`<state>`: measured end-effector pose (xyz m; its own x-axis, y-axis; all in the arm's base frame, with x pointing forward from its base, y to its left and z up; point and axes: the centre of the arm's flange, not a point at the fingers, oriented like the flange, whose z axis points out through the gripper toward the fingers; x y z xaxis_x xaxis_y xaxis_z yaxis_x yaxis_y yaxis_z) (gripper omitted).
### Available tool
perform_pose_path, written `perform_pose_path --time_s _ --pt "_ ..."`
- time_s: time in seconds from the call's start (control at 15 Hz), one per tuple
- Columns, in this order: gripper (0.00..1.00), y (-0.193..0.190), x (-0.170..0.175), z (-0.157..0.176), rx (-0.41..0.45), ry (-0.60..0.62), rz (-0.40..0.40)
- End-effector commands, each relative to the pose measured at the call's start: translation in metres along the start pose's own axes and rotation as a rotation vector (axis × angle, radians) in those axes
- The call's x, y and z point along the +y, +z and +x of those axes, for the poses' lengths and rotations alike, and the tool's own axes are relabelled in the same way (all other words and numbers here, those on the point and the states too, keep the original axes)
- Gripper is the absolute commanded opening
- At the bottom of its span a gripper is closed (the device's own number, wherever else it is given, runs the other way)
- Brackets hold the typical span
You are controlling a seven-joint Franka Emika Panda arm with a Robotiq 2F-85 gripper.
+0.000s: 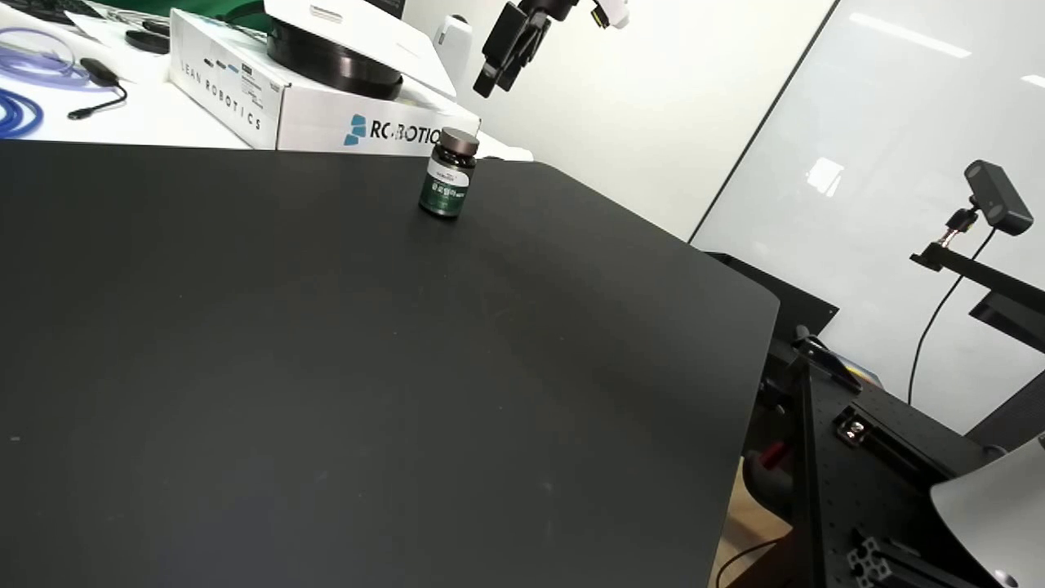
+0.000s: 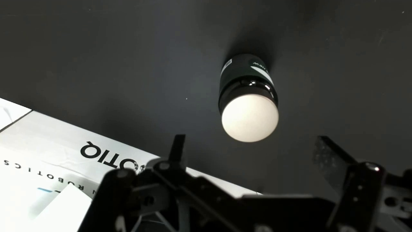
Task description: Move the bottle slightly down on the table
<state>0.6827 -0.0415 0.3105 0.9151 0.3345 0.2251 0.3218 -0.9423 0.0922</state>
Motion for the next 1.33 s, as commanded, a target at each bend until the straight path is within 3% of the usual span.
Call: perform_pose_path --time_s 0.0,1.0,1.07,1.13,1.27 --pt "1.00 0.015 0.001 0.003 0.029 0.005 -0.004" --pt "1.00 0.078 -0.002 -0.003 0.077 0.016 0.021" --pt "0.75 0.081 -0.002 -0.004 0.074 0.026 0.028" --pt "0.74 0.083 -0.003 -0.004 0.061 0.035 0.041" --pt "0.60 0.087 -0.004 -0.004 0.060 0.040 0.049"
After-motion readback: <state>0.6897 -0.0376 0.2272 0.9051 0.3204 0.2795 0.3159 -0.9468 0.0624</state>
